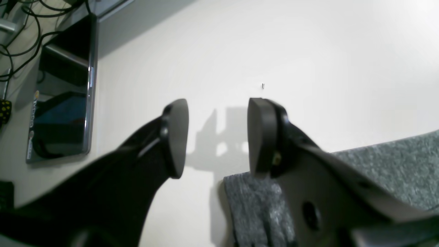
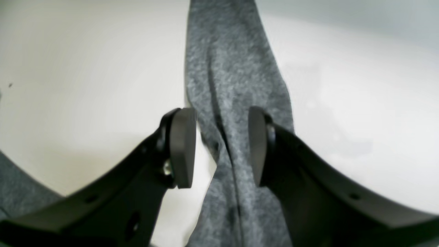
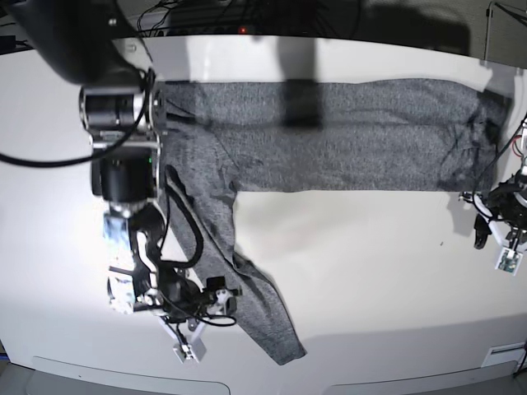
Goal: Fold the T-shirt properly
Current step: 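Release the folded edge and move the right gripper to the trailing sleeve, then grasp the sleeve with the right gripper and fold it onto the shirt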
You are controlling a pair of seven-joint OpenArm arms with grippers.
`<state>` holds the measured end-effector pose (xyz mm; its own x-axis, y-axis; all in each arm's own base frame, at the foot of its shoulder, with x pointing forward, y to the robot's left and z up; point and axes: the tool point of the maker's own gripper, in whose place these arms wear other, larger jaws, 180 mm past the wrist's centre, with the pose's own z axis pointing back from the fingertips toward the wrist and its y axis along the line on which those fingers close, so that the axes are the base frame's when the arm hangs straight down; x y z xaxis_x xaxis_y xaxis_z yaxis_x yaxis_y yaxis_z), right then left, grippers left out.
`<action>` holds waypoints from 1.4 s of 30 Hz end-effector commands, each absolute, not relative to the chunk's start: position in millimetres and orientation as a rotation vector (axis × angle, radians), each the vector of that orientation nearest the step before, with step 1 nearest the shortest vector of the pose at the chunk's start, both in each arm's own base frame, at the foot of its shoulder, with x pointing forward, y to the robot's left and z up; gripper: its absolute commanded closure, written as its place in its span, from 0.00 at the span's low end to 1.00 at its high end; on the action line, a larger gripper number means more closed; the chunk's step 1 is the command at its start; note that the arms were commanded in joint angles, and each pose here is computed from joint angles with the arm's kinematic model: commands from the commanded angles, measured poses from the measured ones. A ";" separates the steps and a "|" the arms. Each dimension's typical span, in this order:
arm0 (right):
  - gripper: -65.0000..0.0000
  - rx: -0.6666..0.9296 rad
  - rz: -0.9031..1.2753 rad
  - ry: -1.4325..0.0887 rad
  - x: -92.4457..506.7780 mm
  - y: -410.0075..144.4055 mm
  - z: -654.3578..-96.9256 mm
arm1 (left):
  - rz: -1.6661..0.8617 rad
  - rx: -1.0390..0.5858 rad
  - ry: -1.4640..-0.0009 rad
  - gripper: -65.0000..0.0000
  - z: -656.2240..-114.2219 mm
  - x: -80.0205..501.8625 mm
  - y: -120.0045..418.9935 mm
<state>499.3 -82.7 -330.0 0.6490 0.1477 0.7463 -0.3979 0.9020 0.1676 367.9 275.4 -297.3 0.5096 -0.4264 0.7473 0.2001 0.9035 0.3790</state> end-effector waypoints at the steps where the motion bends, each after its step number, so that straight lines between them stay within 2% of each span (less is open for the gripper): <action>1: 0.61 0.342 0.322 -0.864 517.8 -76.9 -307.7 | -0.389 0.287 -1.023 0.58 -276.9 376.4 280.3; 8: 0.61 0.297 0.278 -0.762 518.7 -64.6 -362.5 | -0.387 0.287 -1.014 0.58 -278.1 375.6 281.0; 12: 0.61 0.268 0.231 -0.840 520.2 -62.5 -376.4 | -0.383 0.290 -0.996 0.58 -280.8 373.9 282.4; 14: 0.61 0.230 0.151 -0.912 525.4 -71.8 -377.3 | -0.381 0.292 -0.984 0.58 -282.5 372.8 283.3; 18: 0.61 0.227 0.136 -1.010 532.1 -73.6 -368.4 | -0.380 0.293 -0.977 0.58 -283.4 372.1 284.0; 23: 0.61 0.110 0.039 -1.020 535.6 -101.6 -371.3 | -0.373 0.275 -0.979 0.58 -284.0 372.0 281.9; 30: 0.61 0.106 0.082 -0.895 516.5 -96.7 -397.8 | -0.362 0.251 -0.975 0.58 -285.3 371.3 279.3; 33: 0.66 0.097 0.158 -0.844 499.7 -84.1 -417.9 | -0.362 0.252 -0.974 0.58 -285.5 371.2 279.4; 38: 0.68 0.218 0.234 -0.775 463.0 -36.5 -449.0 | -0.363 0.252 -0.974 0.58 -285.4 371.2 279.6; 42: 0.68 0.316 0.382 -0.708 436.5 2.7 -459.9 | -0.363 0.254 -0.975 0.58 -285.2 371.3 279.8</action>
